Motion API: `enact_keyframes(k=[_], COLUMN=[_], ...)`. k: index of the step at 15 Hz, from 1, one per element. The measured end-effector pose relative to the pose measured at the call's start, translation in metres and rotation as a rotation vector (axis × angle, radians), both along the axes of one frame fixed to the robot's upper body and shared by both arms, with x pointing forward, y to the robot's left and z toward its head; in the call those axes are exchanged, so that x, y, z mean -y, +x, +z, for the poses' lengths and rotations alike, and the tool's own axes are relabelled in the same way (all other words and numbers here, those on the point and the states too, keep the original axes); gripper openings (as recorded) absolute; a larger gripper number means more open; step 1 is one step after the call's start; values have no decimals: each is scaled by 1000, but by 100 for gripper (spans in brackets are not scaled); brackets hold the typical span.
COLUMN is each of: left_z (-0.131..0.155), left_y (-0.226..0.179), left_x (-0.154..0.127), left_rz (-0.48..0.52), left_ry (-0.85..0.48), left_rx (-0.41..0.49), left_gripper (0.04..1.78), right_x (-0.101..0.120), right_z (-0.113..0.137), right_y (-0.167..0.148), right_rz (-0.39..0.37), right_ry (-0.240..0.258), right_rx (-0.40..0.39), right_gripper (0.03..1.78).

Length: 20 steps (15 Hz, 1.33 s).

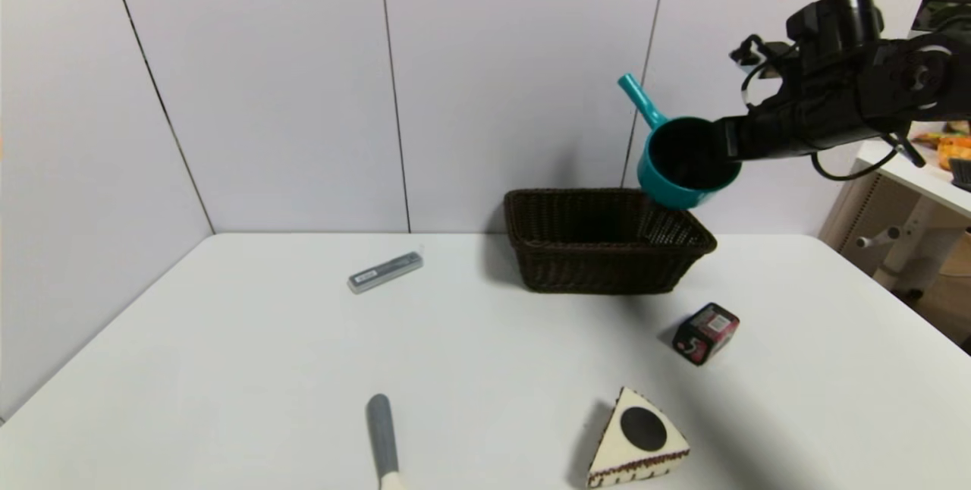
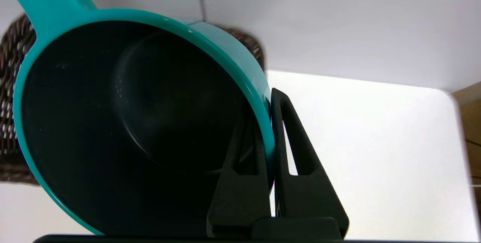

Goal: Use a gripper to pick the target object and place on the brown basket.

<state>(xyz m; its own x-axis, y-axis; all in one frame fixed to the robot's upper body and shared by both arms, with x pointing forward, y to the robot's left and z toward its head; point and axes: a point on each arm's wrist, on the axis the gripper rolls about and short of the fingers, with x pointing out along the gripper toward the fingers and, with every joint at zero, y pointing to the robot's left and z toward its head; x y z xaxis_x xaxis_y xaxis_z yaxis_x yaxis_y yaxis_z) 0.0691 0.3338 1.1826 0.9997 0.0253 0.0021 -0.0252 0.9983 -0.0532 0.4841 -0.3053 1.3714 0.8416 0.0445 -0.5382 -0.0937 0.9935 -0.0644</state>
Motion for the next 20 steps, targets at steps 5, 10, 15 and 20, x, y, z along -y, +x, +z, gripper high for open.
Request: enact_keyframes(k=[5, 10, 15, 20], left_z=[0, 0, 0, 0], left_y=[0, 0, 0, 0], left_x=[0, 0, 0, 0], left_rz=[-1, 0, 0, -1], left_ry=[0, 0, 0, 0], left_rx=[0, 0, 0, 0], left_gripper=[169, 169, 169, 169], right_x=[-17, -21, -4, 13], right_z=[-29, -34, -16, -11], right_y=[24, 30, -15, -130], right_rz=[35, 43, 9, -17], right_ry=[5, 1, 0, -4], right_rx=[6, 21, -40, -125], right_gripper=[56, 111, 140, 154])
